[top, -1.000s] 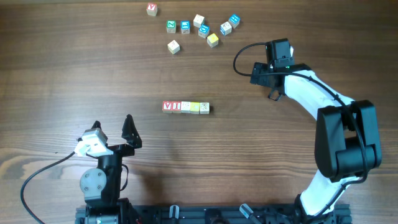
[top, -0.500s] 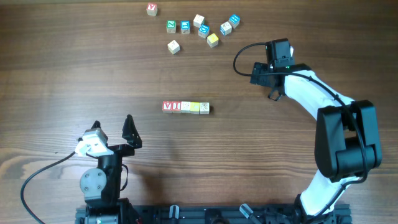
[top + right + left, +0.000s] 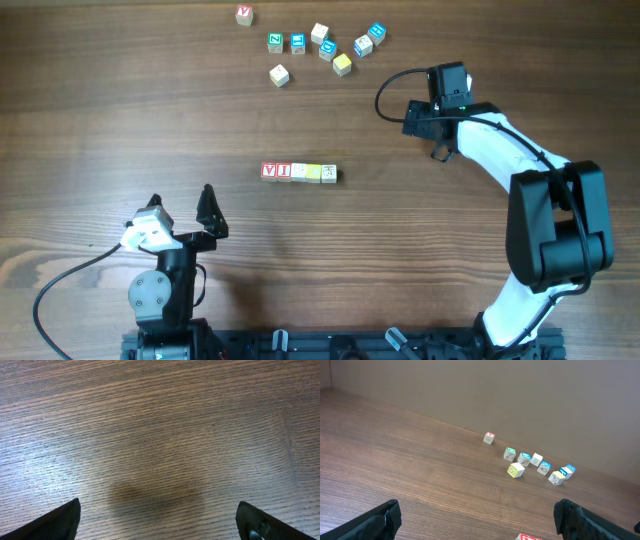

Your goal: Form a horizontal line

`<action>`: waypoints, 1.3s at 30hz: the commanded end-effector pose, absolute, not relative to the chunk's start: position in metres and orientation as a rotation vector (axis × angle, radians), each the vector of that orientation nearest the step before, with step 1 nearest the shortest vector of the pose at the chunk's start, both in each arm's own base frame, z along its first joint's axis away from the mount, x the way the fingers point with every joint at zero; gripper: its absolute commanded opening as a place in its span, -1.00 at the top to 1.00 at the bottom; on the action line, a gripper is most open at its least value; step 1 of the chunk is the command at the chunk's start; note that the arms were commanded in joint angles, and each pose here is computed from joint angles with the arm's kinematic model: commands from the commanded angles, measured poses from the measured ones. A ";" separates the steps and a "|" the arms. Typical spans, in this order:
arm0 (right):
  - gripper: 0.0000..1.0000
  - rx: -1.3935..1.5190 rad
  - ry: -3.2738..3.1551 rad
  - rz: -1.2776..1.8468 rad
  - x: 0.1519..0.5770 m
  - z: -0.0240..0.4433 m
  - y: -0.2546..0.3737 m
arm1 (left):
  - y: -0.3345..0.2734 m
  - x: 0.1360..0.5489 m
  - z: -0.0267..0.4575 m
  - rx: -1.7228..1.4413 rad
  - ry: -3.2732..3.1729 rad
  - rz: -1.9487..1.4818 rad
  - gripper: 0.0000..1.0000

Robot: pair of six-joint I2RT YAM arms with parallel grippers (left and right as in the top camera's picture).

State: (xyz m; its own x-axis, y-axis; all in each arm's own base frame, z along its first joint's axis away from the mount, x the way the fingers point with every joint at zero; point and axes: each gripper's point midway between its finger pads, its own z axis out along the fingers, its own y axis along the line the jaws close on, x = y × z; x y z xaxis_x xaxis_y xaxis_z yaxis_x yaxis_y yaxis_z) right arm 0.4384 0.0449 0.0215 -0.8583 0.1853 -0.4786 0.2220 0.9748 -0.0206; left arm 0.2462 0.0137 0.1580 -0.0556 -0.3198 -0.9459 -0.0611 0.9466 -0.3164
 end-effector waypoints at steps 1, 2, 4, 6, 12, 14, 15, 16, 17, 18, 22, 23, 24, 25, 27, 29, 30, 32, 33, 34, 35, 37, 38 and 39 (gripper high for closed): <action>-0.99 0.275 2.612 -0.121 0.440 0.029 0.044 | 0.014 0.246 0.156 -0.288 1.626 -0.199 -1.00; -0.99 0.275 2.592 -0.113 0.441 0.038 0.044 | 0.014 0.246 0.156 -0.288 1.625 -0.199 -1.00; -0.99 0.270 2.513 -0.077 0.446 0.073 0.048 | 0.014 0.246 0.156 -0.288 1.626 -0.199 -1.00; -0.99 0.277 2.395 -0.029 0.447 0.126 0.049 | 0.014 0.246 0.156 -0.288 1.626 -0.199 -1.00; -0.99 0.290 1.940 0.129 0.396 0.319 0.038 | 0.014 0.246 0.156 -0.288 1.626 -0.199 -1.00; -1.00 0.291 1.861 0.154 0.378 0.348 0.035 | 0.014 0.246 0.156 -0.288 1.626 -0.199 -1.00; -0.99 0.292 1.836 0.161 0.372 0.358 0.034 | 0.014 0.246 0.156 -0.288 1.626 -0.199 -1.00; -0.99 0.292 1.818 0.167 0.368 0.364 0.033 | 0.014 0.246 0.156 -0.288 1.626 -0.199 -1.00; -0.99 0.292 1.814 0.168 0.367 0.366 0.033 | 0.014 0.246 0.156 -0.288 1.625 -0.199 -1.00; -0.98 0.292 1.823 0.165 0.368 0.362 0.033 | 0.014 0.246 0.156 -0.288 1.626 -0.199 -1.00; -0.98 0.290 1.967 0.121 0.367 0.323 0.033 | 0.014 0.246 0.156 -0.288 1.626 -0.199 -1.00; -1.00 0.290 2.007 0.108 0.365 0.313 0.032 | 0.014 0.246 0.156 -0.288 1.626 -0.199 -1.00; -0.99 0.289 2.050 0.094 0.362 0.303 0.032 | 0.014 0.246 0.156 -0.288 1.626 -0.199 -1.00; -1.00 0.287 2.110 0.074 0.358 0.288 0.031 | 0.014 0.246 0.156 -0.288 1.626 -0.199 -1.00; -1.00 0.287 2.134 0.065 0.360 0.280 0.031 | 0.014 0.246 0.156 -0.288 1.626 -0.199 -1.00; -0.99 0.286 2.163 0.056 0.363 0.268 0.032 | 0.014 0.246 0.156 -0.288 1.626 -0.199 -1.00; -1.00 0.285 2.195 0.044 0.363 0.252 0.032 | 0.014 0.246 0.156 -0.288 1.626 -0.199 -1.00; -0.99 0.285 2.195 0.044 0.365 0.235 0.032 | 0.014 0.246 0.156 -0.288 1.626 -0.199 -1.00; -0.99 0.286 2.164 0.055 0.370 0.227 0.033 | 0.014 0.246 0.156 -0.288 1.625 -0.199 -1.00; -0.99 0.287 2.124 0.069 0.375 0.222 0.034 | 0.014 0.246 0.156 -0.288 1.626 -0.199 -1.00; -1.00 0.288 2.090 0.081 0.378 0.220 0.035 | 0.014 0.246 0.156 -0.288 1.626 -0.199 -1.00; -0.99 0.289 2.047 0.095 0.379 0.214 0.035 | 0.014 0.246 0.156 -0.288 1.626 -0.199 -1.00; -1.00 0.289 2.053 0.093 0.374 0.209 0.034 | 0.014 0.246 0.156 -0.288 1.626 -0.199 -1.00; -1.00 0.288 2.065 0.089 0.367 0.202 0.033 | 0.014 0.246 0.156 -0.288 1.626 -0.199 -1.00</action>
State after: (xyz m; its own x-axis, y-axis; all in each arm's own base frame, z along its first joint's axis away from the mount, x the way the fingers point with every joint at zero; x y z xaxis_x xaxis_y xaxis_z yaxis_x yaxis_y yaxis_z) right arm 0.3793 0.0352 0.2075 -0.4679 0.2519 -0.8471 0.1659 0.9665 0.1958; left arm 0.2461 0.0138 0.1580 -0.0558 -0.3194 -0.9460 -0.0615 0.9467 -0.3161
